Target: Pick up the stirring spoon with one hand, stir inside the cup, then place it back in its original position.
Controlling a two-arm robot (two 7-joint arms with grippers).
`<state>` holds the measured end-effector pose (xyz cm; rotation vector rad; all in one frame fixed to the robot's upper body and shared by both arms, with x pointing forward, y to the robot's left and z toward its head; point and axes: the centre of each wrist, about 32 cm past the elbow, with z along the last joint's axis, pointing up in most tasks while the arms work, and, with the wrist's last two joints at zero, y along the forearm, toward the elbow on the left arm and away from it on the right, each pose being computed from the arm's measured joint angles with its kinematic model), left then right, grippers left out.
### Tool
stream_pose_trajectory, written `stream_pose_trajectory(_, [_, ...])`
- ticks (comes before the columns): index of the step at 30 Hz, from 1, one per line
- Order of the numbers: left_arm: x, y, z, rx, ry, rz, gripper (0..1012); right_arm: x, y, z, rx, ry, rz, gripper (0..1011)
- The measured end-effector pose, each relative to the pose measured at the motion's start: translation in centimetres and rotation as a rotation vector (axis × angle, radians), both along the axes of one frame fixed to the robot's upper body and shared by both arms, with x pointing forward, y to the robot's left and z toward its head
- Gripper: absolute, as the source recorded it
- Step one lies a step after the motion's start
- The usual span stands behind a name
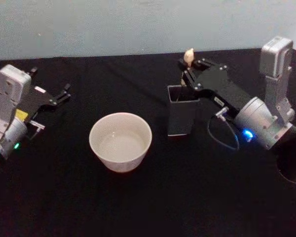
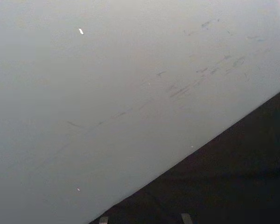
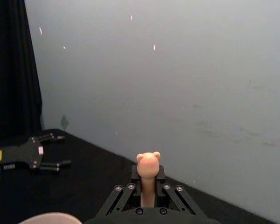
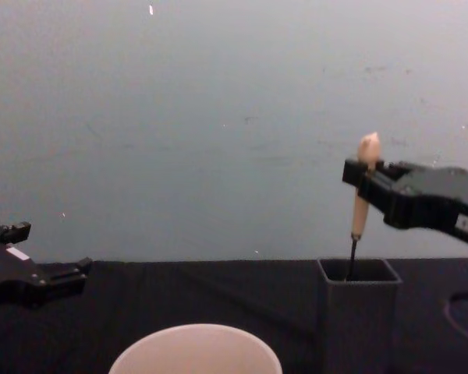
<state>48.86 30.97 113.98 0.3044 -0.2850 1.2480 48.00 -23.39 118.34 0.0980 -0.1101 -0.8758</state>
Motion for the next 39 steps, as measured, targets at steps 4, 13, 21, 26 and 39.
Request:
stream_pose_trajectory(4, [0.00, 0.00, 0.00, 0.000, 0.000, 0.000, 1001, 0.0, 0.0, -0.7, -0.014, 0.024, -0.001, 172])
stream_pose_trajectory(13, [0.00, 0.00, 0.00, 0.000, 0.000, 0.000, 1001, -0.2, 0.2, -1.8, -0.038, 0.056, 0.004, 172])
stream_pose_trajectory(21, [0.00, 0.00, 0.00, 0.000, 0.000, 0.000, 1001, -0.1, 0.4, -2.5, -0.056, 0.074, -0.009, 172])
stream_pose_trajectory(26, [0.00, 0.00, 0.00, 0.000, 0.000, 0.000, 1001, -0.1, 0.6, -2.6, -0.067, 0.072, -0.015, 172])
stream_pose_trajectory(39, [0.00, 0.00, 0.00, 0.000, 0.000, 0.000, 1001, -0.1, 0.5, -2.5, -0.064, 0.070, -0.014, 203])
